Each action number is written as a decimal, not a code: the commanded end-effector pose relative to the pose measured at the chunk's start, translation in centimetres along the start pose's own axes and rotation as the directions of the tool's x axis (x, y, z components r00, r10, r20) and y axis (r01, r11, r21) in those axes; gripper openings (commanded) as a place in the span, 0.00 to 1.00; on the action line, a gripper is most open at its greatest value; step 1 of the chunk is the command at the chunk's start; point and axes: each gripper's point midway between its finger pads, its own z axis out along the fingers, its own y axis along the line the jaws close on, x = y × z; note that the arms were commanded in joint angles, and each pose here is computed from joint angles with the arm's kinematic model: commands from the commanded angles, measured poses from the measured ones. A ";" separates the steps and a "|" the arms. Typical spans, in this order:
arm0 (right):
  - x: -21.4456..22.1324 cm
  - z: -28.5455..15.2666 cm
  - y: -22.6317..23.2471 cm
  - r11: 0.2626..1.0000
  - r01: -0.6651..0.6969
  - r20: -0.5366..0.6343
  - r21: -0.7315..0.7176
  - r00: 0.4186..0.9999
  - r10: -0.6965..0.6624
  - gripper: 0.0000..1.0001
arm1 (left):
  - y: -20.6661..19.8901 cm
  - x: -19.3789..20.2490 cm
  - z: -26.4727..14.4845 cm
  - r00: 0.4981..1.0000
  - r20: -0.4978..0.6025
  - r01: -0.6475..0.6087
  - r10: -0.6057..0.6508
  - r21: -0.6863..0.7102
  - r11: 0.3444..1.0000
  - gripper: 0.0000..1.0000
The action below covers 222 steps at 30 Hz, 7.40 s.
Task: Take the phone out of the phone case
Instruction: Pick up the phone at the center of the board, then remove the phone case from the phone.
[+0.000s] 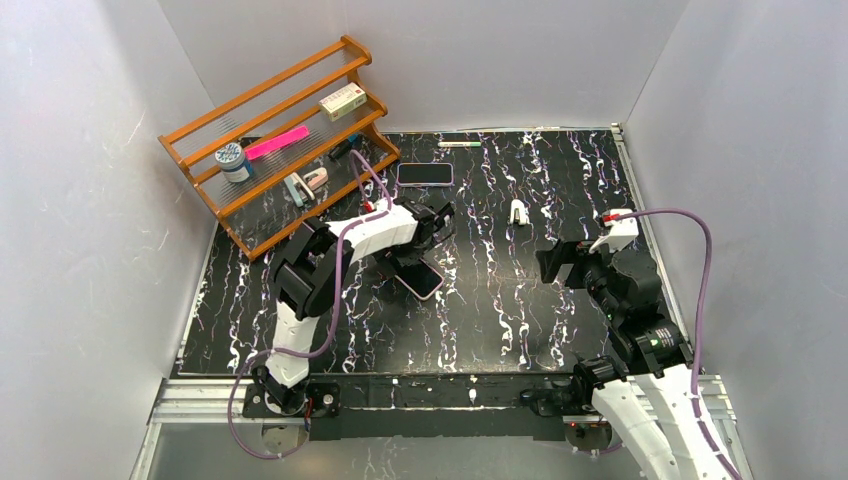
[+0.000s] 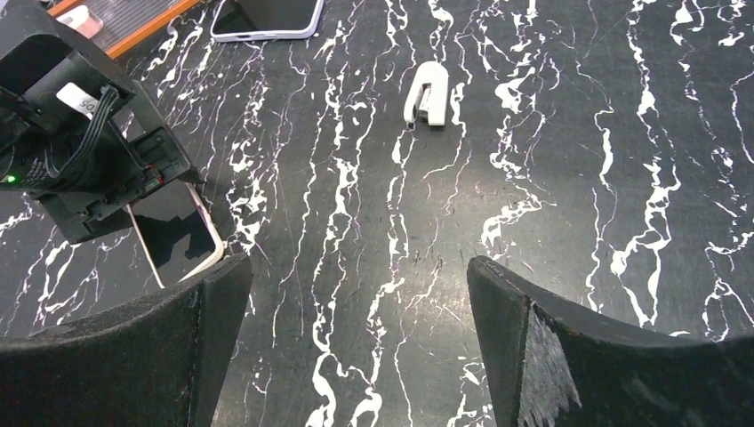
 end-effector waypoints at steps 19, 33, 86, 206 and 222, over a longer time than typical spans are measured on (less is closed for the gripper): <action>2.9 0.2 7.1 0.927 -0.095 -0.176 -0.363 0.984 0.032 0.95 | 2.9 2.4 -2.0 0.994 -0.043 -0.094 0.101 0.138 0.986 0.49; 8.5 3.3 13.4 0.796 -0.350 -0.405 -0.495 0.903 0.145 0.92 | 1.6 2.0 -5.1 0.996 -0.082 -0.004 0.045 0.441 0.898 0.30; 7.0 6.6 24.5 0.636 -0.542 -0.382 -0.550 0.840 0.385 0.01 | 3.6 -6.3 -14.7 0.998 0.062 -0.051 -0.006 0.869 0.492 0.98; -1.3 4.5 28.4 0.487 -0.018 0.021 -0.873 0.997 0.075 0.01 | 1.8 -13.8 -30.1 0.796 -0.529 0.469 -0.294 0.846 -0.254 0.00; -2.8 0.4 27.3 0.376 -0.302 -0.179 -0.876 0.928 0.328 0.59 | 1.8 -14.6 -27.6 0.814 -0.398 0.351 -0.422 0.917 -0.187 0.00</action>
